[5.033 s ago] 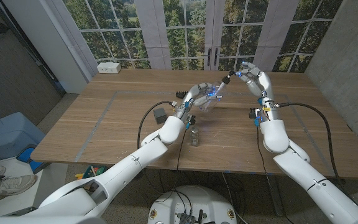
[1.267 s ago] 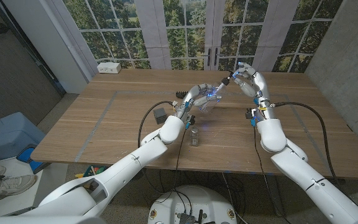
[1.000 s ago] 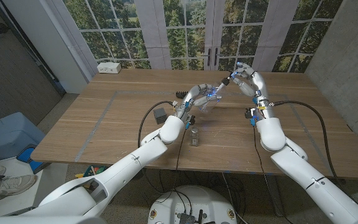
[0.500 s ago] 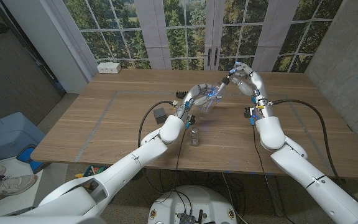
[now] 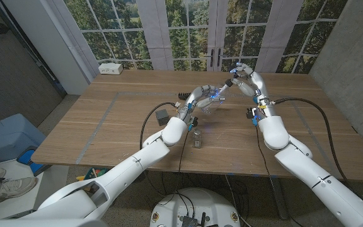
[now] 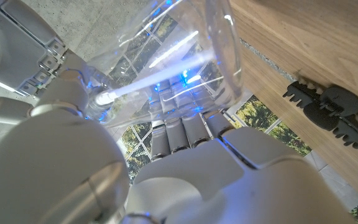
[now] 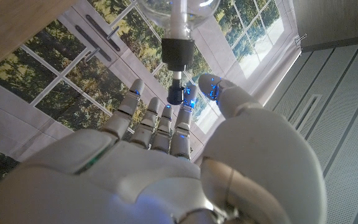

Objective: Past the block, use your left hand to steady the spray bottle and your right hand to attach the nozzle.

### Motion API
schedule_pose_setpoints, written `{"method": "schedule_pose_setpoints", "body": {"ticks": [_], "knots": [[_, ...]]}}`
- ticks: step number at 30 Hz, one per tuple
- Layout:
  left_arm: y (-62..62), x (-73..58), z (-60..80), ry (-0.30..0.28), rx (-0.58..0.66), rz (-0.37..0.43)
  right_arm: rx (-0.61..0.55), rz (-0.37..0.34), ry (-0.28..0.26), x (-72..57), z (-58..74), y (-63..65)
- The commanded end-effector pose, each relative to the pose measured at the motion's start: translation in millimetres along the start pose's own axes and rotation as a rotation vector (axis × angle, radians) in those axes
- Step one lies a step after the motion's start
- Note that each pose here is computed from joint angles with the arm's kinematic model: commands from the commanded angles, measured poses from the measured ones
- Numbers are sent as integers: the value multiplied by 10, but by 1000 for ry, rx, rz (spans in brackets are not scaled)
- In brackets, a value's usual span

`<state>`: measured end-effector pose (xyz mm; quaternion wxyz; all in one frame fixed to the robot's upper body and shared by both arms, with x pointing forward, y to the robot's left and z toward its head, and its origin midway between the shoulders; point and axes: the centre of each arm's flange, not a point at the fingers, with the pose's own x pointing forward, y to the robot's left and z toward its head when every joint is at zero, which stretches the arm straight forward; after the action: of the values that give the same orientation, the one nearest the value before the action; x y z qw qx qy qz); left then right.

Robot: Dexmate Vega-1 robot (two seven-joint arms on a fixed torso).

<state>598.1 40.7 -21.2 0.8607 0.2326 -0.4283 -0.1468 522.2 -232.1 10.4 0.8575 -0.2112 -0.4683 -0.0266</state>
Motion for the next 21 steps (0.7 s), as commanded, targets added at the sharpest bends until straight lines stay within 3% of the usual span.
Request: {"method": "schedule_pose_setpoints", "body": {"ticks": [1, 8, 21], "knots": [[-5, -29, 17, -6, 1, 7, 16, 12, 44, 46, -29, -37], [-14, -27, 42, -18, -2, 7, 64, -2, 58, -40, -102, -99], [-45, -19, 91, -30, 0, 7, 150, -47, 32, -167, -217, -191]]}}
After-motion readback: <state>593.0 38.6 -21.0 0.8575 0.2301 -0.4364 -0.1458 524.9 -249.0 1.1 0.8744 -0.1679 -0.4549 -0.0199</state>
